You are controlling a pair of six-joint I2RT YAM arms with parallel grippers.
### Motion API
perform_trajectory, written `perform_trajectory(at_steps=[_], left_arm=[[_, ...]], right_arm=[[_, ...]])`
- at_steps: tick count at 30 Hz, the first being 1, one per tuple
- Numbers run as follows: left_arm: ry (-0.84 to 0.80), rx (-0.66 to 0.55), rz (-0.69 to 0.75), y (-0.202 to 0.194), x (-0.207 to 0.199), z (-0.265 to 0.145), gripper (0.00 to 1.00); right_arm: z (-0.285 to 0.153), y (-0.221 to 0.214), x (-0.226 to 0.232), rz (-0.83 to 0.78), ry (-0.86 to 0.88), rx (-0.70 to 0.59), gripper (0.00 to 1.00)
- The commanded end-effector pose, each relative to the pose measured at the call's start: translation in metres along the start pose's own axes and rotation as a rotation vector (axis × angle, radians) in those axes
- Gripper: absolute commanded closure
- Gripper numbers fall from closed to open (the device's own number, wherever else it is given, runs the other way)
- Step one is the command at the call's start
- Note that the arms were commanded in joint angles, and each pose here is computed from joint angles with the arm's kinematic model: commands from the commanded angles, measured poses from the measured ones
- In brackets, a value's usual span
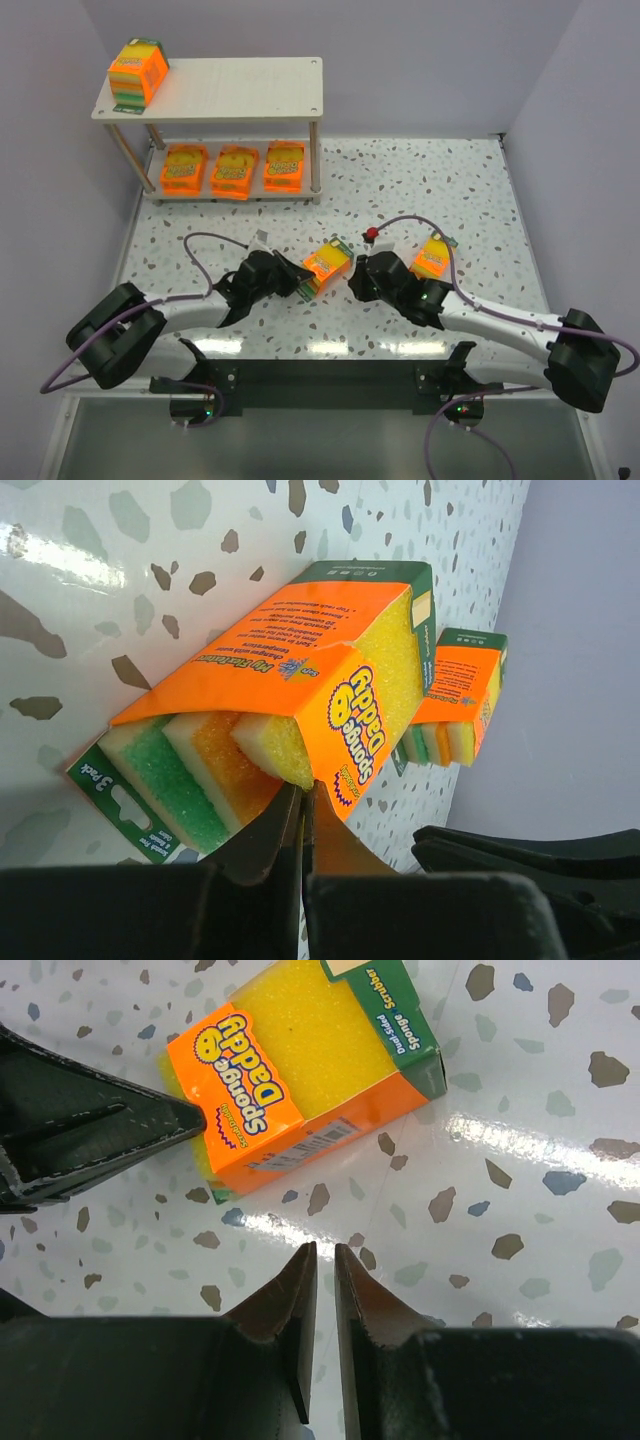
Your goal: Place and organize the cleaning sponges onto the shelf
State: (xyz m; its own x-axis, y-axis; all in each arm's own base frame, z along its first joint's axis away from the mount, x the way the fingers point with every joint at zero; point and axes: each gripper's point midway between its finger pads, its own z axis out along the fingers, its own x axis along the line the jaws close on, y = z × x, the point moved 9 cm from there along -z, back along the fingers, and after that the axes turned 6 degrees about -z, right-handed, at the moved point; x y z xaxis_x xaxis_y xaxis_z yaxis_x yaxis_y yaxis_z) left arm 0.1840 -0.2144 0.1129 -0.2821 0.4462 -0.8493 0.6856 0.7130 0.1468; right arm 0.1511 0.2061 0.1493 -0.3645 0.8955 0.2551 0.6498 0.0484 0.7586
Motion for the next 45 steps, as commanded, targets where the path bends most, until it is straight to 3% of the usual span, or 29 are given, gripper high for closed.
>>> perform_trajectory(at_steps=[1,6,17,20,24,26,29,33,38,45], left_arm=[[0.046,-0.001,0.059,0.002,0.016,0.005,1.00],[-0.041,-0.012,0.062,0.004,-0.001,-0.011,1.00],[-0.269,-0.150,0.141,0.026,-0.073,-0.099,1.00],[-0.340,-0.223,0.156,0.037,-0.099,-0.127,1.00],[-0.432,-0.398,0.213,0.062,-0.164,-0.168,1.00],[-0.421,-0.447,0.223,0.072,-0.185,-0.170,1.00],[-0.465,-0.571,0.205,0.103,-0.230,-0.189,1.00],[-0.473,-0.644,0.199,0.154,-0.262,-0.193,1.00],[-0.394,-0.783,0.140,0.235,-0.274,-0.180,1.00],[-0.442,-0.731,-0.022,0.300,-0.263,-0.157,1.00]], right_arm=[[-0.008,0.003,-0.001,0.026,-0.004,-0.025,0.83],[-0.024,0.005,-0.005,0.043,0.006,-0.048,0.84],[-0.058,0.013,-0.019,0.055,-0.032,-0.103,0.84],[-0.063,0.015,-0.021,0.055,-0.042,-0.113,0.85],[-0.065,0.017,-0.021,0.053,-0.042,-0.117,0.85],[-0.066,0.019,-0.019,0.053,-0.034,-0.117,0.85],[-0.068,0.021,-0.018,0.051,-0.030,-0.123,0.85],[-0.072,0.024,-0.018,0.049,-0.021,-0.133,0.85],[-0.081,0.029,-0.019,0.042,-0.014,-0.155,0.85],[-0.091,0.029,-0.024,0.043,-0.015,-0.181,0.85]])
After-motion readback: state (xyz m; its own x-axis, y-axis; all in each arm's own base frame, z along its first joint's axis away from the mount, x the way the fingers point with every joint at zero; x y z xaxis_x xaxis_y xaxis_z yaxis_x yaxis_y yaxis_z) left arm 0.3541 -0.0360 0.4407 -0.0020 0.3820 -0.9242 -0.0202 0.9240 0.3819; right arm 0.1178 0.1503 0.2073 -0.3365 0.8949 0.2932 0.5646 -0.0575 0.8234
